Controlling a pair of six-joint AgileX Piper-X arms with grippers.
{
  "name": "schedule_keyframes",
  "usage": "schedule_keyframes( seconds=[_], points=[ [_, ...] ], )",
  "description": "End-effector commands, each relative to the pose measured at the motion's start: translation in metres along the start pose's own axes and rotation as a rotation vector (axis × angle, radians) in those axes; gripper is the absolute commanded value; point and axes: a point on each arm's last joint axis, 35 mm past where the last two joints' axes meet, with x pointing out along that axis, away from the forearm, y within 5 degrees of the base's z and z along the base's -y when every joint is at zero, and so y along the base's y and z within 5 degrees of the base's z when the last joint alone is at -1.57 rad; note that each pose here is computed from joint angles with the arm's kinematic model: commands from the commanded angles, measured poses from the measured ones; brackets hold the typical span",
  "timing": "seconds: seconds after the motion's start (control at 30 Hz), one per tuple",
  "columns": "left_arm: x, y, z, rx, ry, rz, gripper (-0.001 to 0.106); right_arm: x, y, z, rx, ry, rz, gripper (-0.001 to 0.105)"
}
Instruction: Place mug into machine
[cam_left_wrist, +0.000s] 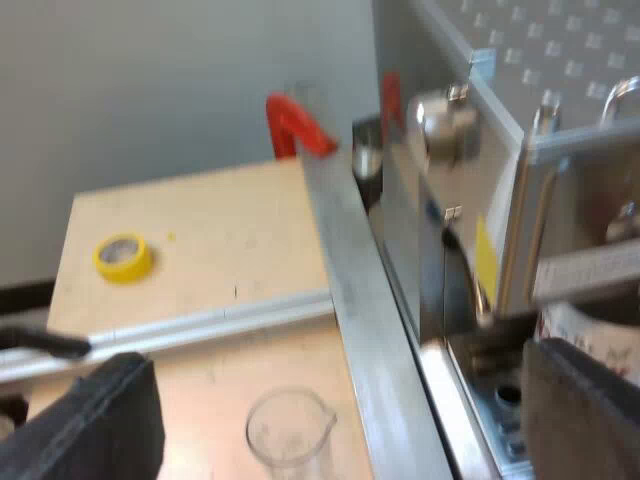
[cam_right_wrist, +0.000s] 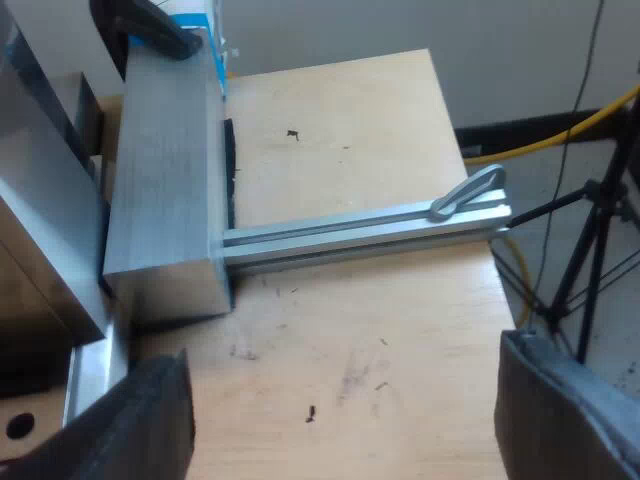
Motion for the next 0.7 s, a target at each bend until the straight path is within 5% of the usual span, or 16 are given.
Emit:
schedule_keyframes(
  seconds=[0.03, 0.7],
  points=[
    [-0.010, 0.001, -0.004, -0.012, 0.005, 0.021, 0.075, -0.015, 0.000, -0.008, -0.017, -0.021, -0.004, 0.065],
    [-0.135, 0.011, -0.068, -0.023, -0.314, 0.029, 0.075, -0.113, 0.008, -0.090, 0.028, -0.292, -0.061, 0.065]
  ],
)
